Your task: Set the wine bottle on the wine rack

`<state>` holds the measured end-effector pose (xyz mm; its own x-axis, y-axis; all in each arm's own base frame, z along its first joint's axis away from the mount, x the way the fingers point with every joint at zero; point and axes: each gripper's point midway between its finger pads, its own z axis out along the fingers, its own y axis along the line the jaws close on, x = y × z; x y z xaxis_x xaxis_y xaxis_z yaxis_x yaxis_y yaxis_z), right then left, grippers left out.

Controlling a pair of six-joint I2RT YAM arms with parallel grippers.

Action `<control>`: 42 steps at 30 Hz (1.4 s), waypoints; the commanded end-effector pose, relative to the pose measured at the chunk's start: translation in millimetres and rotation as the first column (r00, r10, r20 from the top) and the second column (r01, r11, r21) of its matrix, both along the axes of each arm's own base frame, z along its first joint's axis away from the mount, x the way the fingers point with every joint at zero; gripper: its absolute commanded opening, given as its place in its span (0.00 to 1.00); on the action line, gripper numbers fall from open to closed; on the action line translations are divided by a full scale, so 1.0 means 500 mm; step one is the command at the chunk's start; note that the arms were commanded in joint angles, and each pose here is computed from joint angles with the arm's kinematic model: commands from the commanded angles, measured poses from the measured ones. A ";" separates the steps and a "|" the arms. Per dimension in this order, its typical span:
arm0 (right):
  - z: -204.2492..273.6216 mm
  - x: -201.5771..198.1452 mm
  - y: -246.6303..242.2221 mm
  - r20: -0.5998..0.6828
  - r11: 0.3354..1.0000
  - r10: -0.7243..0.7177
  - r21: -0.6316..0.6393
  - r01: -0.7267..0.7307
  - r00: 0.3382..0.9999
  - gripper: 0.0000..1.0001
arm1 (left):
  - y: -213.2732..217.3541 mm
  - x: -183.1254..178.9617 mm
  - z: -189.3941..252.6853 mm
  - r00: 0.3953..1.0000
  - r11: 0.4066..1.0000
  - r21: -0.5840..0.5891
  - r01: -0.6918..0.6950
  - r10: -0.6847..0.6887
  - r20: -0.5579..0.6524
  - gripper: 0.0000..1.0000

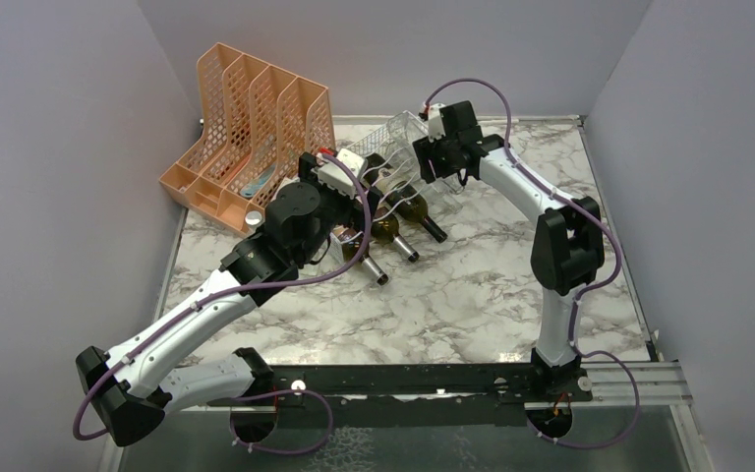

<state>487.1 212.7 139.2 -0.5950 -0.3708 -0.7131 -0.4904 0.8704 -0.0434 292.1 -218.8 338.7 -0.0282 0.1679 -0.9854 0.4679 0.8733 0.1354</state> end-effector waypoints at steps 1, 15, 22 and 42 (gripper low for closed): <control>0.053 0.030 -0.008 0.090 1.000 -0.010 -0.014 0.011 0.996 0.67 | -0.002 -0.005 0.023 1.000 0.999 -0.044 0.018 -0.016 0.026 0.99; 0.125 0.023 -0.017 0.151 1.000 -0.027 0.008 0.026 0.988 0.90 | 0.000 -0.006 0.030 0.999 0.999 -0.052 0.016 -0.014 0.033 0.99; 0.199 -0.010 -0.020 0.267 0.993 -0.057 0.115 0.027 0.962 0.91 | 0.009 -0.018 0.062 0.998 0.997 -0.076 0.024 -0.019 0.054 0.99; 0.275 -0.377 0.421 0.458 0.620 0.452 0.456 -0.639 0.766 0.75 | 0.131 -0.083 0.238 0.968 0.972 -0.229 -0.058 0.111 0.227 0.99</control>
<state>296.3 389.4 242.0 -0.2229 -0.2018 -0.9537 -0.9148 0.3814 0.1331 257.2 -177.9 430.0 0.1472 -0.0096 -0.9891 0.4367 0.8978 0.0563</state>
